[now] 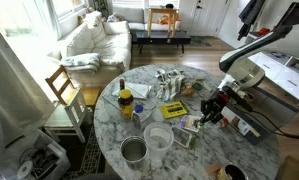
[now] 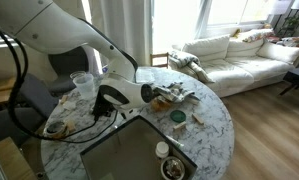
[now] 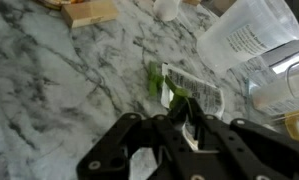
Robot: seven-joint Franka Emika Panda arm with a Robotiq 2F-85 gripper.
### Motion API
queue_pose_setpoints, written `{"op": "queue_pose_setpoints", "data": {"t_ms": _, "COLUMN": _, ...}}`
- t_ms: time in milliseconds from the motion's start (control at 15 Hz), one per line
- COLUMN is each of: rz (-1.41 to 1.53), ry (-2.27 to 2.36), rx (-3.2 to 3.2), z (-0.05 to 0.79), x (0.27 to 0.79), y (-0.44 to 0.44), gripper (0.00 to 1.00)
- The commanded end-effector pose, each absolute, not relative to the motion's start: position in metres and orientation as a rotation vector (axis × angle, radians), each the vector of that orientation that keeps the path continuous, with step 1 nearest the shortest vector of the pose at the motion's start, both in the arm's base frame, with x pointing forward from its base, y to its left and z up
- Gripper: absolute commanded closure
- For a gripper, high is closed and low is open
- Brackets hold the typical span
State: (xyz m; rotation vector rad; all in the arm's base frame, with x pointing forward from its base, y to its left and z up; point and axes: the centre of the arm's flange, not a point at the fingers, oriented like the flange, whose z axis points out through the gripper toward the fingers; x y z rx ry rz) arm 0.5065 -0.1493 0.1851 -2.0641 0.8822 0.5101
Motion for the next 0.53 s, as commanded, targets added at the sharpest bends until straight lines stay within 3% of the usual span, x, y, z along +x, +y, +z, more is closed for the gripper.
{"op": "queue_pose_setpoints", "data": {"t_ms": 0, "rz": 0.602, "ry": 0.987, "rx": -2.000, "z": 0.203, "x": 0.505, "y": -0.161, "gripper": 0.98}}
{"op": "queue_pose_setpoints", "data": {"t_ms": 467, "rz": 0.669, "ry": 1.202, "rx": -1.909, "z": 0.223, "x": 0.512, "y": -0.178, "gripper": 0.98}}
